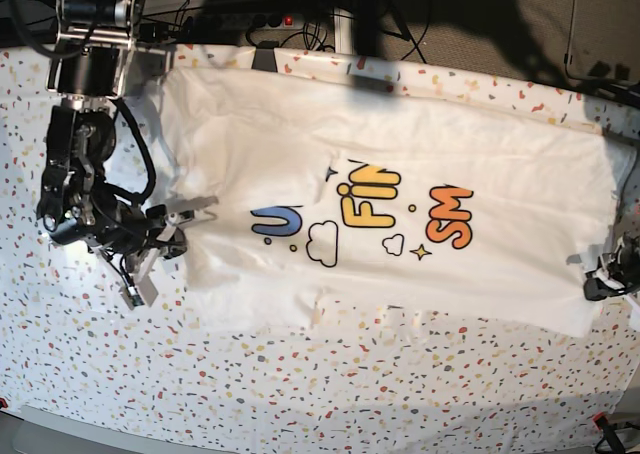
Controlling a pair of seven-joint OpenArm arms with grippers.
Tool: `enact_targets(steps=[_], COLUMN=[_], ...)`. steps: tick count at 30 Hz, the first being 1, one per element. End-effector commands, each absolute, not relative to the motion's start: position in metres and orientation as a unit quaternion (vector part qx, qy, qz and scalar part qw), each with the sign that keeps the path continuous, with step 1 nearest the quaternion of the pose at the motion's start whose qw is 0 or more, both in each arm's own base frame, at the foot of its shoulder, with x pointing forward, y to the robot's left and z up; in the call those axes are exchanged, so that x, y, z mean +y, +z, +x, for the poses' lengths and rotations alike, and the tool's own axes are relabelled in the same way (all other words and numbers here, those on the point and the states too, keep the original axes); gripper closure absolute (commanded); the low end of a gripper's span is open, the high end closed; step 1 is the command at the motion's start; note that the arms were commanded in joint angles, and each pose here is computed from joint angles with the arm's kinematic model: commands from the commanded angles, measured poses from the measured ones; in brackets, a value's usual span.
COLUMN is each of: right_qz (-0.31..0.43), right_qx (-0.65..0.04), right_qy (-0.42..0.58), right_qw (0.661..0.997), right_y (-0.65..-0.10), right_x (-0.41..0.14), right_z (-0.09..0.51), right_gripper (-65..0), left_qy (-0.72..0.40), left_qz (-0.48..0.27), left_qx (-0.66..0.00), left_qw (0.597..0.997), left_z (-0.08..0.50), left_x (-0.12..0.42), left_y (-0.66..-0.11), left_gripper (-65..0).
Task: Fold the T-shirt properly
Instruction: 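Lift the side edges with both grippers and fold them toward the collar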
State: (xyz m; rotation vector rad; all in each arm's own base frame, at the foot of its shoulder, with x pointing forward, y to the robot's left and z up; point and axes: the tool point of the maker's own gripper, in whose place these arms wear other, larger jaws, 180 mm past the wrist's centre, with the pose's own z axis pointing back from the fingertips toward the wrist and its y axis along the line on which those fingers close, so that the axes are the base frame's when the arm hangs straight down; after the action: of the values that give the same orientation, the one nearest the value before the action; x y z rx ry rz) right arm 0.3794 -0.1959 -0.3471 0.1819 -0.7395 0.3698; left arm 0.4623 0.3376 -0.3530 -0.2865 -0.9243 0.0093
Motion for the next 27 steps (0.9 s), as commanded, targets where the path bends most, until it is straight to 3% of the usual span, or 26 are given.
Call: enact_targets(steps=[1, 13, 27], right_qz=[0.082, 0.062, 0.048], right_qx=[-0.384, -0.401, -0.39], right_qy=[0.186, 0.229, 0.225], right_qw=[0.901, 0.885, 0.892], right_y=[-0.33, -0.321, -0.328], right_x=[-0.197, -0.18, -0.189], right_z=[0.387, 0.344, 0.337], right_gripper=[0.0, 0.0, 0.0], left_qy=[-0.003, -0.052, -0.019], left_qz=[-0.143, -0.175, -0.155], left_qx=[-0.473, -0.432, -0.49], left_qw=[0.869, 0.883, 0.858], left_z=[0.477, 0.45, 0.408], left_x=[0.339, 0.316, 0.368], left_y=[-0.325, -0.331, -0.301], left_gripper=[0.0, 0.0, 0.0])
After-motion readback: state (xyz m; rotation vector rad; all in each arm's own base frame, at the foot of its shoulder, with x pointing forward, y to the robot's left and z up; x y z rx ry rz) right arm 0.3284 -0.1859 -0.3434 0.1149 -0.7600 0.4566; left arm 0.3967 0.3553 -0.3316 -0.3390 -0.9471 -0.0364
